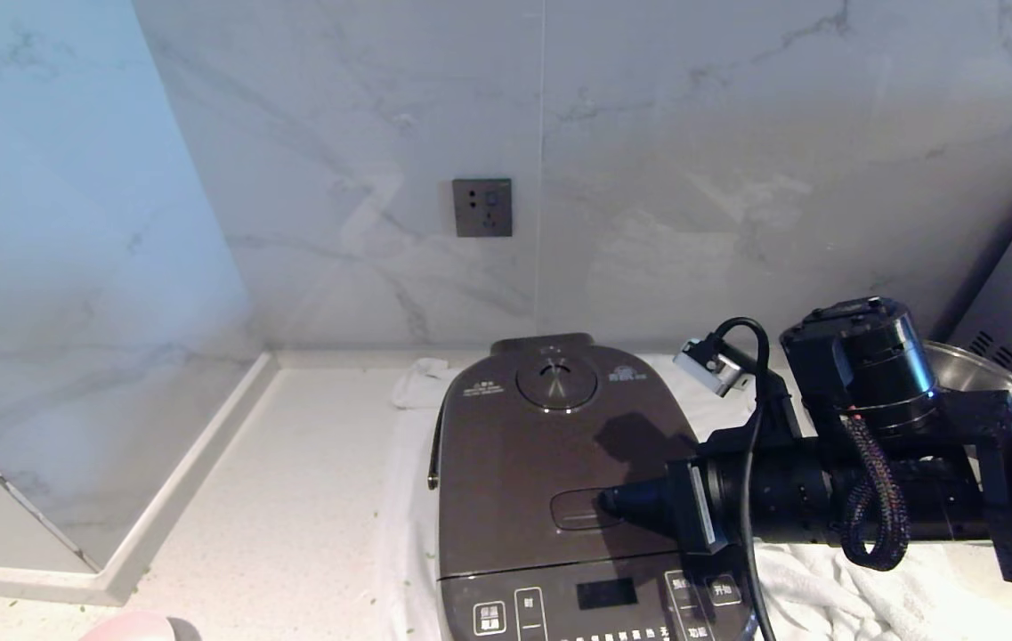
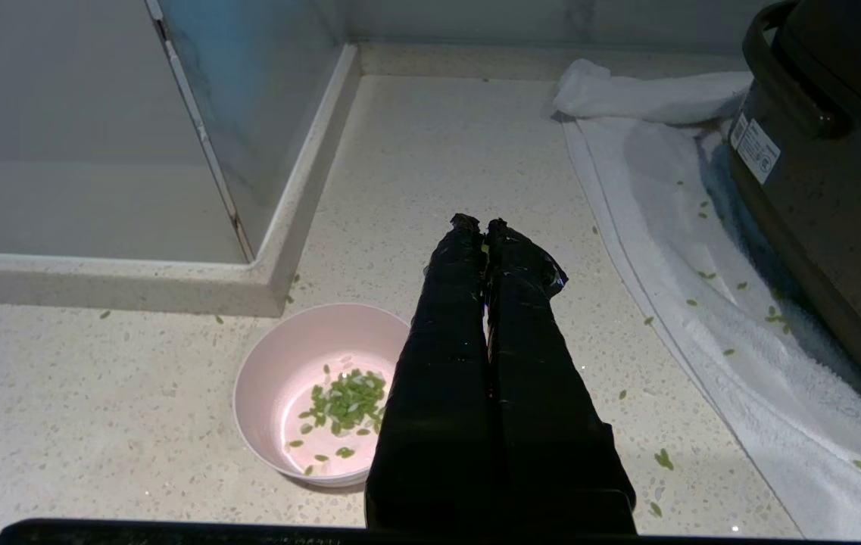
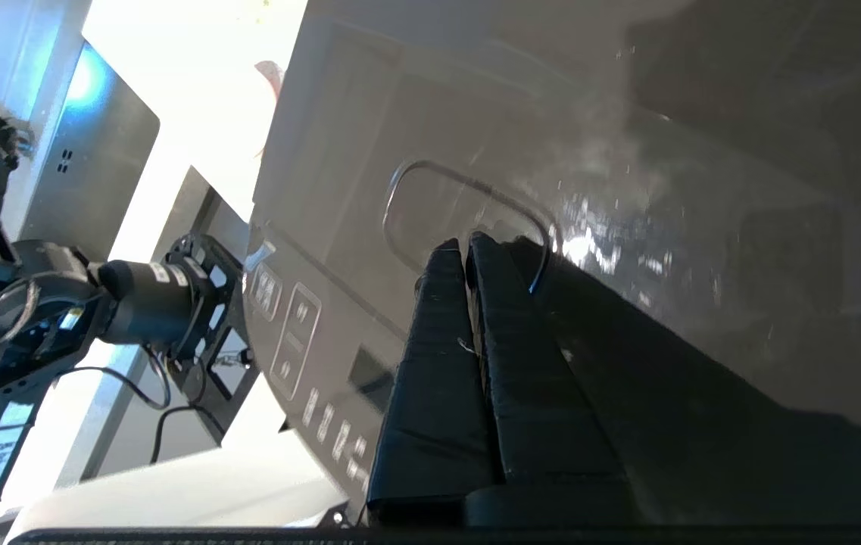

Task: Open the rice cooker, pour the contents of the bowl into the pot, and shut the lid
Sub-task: Open the rice cooker

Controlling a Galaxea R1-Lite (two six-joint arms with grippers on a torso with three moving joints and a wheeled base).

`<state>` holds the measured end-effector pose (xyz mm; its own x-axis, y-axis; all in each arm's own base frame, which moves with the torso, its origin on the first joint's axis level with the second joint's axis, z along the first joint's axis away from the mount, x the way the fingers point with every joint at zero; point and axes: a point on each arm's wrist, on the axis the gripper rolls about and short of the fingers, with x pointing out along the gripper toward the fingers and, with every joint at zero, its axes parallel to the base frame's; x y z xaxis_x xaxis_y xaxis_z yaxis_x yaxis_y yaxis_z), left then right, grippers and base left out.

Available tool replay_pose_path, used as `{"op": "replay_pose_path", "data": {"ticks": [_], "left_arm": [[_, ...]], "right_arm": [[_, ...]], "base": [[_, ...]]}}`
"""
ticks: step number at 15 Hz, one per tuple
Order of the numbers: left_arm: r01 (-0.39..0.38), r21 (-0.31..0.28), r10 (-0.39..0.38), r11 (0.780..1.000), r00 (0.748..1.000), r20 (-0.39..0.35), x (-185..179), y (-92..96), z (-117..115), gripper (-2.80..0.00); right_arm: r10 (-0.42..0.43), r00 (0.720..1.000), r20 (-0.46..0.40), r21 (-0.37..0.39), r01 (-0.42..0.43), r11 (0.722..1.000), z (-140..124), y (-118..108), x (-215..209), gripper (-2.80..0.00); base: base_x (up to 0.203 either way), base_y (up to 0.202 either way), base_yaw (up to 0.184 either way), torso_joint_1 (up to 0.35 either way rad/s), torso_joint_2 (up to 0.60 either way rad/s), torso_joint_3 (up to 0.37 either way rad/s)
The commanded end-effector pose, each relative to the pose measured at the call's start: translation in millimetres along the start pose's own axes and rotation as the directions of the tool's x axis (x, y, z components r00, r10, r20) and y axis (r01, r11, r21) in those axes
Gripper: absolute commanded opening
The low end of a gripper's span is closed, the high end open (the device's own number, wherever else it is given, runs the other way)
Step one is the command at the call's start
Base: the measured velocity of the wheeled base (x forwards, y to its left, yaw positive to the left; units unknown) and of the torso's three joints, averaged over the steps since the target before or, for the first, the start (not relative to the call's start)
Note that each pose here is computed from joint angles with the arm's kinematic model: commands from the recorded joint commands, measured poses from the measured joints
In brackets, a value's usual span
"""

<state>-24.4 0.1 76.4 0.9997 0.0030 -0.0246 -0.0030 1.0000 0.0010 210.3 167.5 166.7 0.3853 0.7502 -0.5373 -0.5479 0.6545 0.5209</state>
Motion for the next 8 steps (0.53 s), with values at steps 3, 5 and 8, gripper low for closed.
{"op": "replay_pose_path", "data": {"ticks": [3, 5, 8], "left_arm": [[0.000, 0.001, 0.000, 1.000, 1.000, 0.000, 0.0, 0.0, 0.1, -2.80], [-0.002, 0.001, 0.002, 1.000, 1.000, 0.000, 0.0, 0.0, 0.1, -2.80], [0.000, -0.001, 0.000, 1.000, 1.000, 0.000, 0.0, 0.0, 0.1, -2.80]], "right_arm": [[-0.003, 1.000, -0.030, 0.008, 0.003, 1.000, -3.3, -2.4, 8.8, -2.80], [-0.004, 0.999, -0.034, 0.010, 0.005, 1.000, -4.2, -3.0, 9.2, -2.80], [-0.007, 0.999, -0.049, 0.014, 0.008, 1.000, -8.4, -4.5, 9.8, -2.80]], "base": [[0.000, 0.000, 0.000, 0.000, 0.00, 0.000], [0.000, 0.000, 0.000, 0.000, 0.00, 0.000], [0.000, 0.000, 0.000, 0.000, 0.00, 0.000]]}}
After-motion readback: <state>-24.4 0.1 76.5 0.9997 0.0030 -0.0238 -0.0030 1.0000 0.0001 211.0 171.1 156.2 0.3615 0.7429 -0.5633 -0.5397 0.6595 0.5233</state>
